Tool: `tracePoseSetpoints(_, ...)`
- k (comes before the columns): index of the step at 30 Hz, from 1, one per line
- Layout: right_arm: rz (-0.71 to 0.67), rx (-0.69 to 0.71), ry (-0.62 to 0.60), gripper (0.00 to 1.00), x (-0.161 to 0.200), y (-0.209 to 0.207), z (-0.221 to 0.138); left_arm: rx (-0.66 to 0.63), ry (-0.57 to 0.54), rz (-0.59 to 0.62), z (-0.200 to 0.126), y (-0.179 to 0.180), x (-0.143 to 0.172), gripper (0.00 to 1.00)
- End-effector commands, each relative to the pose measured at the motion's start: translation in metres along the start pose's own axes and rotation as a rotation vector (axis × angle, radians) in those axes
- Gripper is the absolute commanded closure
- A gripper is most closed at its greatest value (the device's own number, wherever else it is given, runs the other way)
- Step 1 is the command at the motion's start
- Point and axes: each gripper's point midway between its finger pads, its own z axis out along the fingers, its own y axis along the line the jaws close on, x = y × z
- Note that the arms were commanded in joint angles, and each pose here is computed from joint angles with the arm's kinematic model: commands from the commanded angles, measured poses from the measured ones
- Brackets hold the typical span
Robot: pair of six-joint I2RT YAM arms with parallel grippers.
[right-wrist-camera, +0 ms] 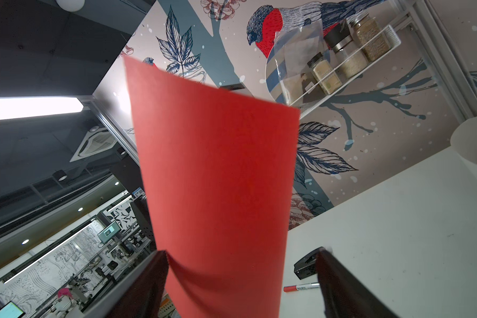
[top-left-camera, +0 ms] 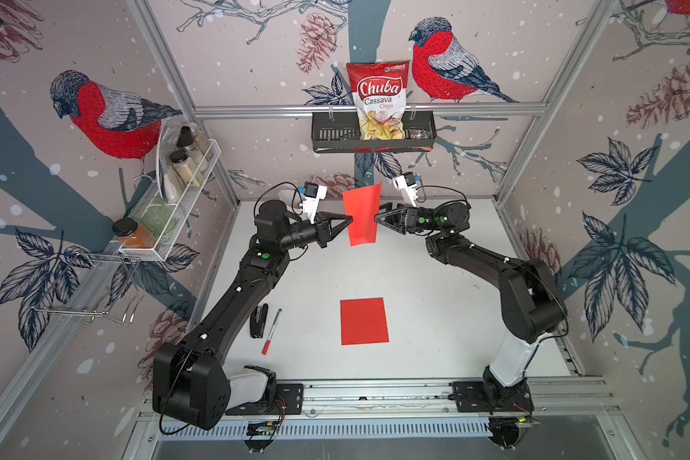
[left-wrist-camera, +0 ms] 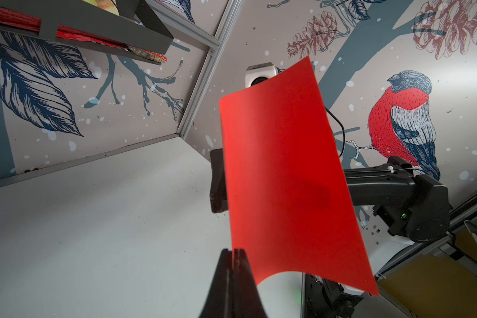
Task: Fold the square paper along the opposite sides
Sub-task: Fold the paper.
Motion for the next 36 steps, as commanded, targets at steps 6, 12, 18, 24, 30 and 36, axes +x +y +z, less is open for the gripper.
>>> tracePoseSetpoints(6, -0.038, -0.016, 0.104, 0.24, 0.015, 0.001, 0.011, 0.043, 0.0, 0.047, -0.002, -0.015, -0.006, 1.0)
tracePoseSetpoints(12, -0.069, 0.026, 0.168, 0.32, 0.02, -0.005, 0.022, 0.076, 0.004, 0.055, -0.003, -0.024, -0.009, 1.0)
tracePoseSetpoints(18, -0.086, 0.046, 0.189, 0.43, 0.021, -0.004, 0.024, 0.118, 0.002, 0.064, -0.005, -0.034, -0.009, 1.0)
tracePoseSetpoints(24, -0.094, 0.051, 0.193, 0.54, 0.022, 0.0, 0.025, 0.145, 0.006, 0.062, -0.006, -0.038, -0.007, 0.96)
tracePoseSetpoints(30, -0.107, 0.063, 0.206, 0.56, 0.023, 0.002, 0.028, 0.169, 0.003, 0.058, -0.005, -0.043, -0.008, 0.9)
tracePoseSetpoints(36, -0.103, 0.074, 0.206, 0.57, 0.023, 0.0, 0.029, 0.169, 0.001, 0.064, -0.006, -0.046, -0.008, 0.88)
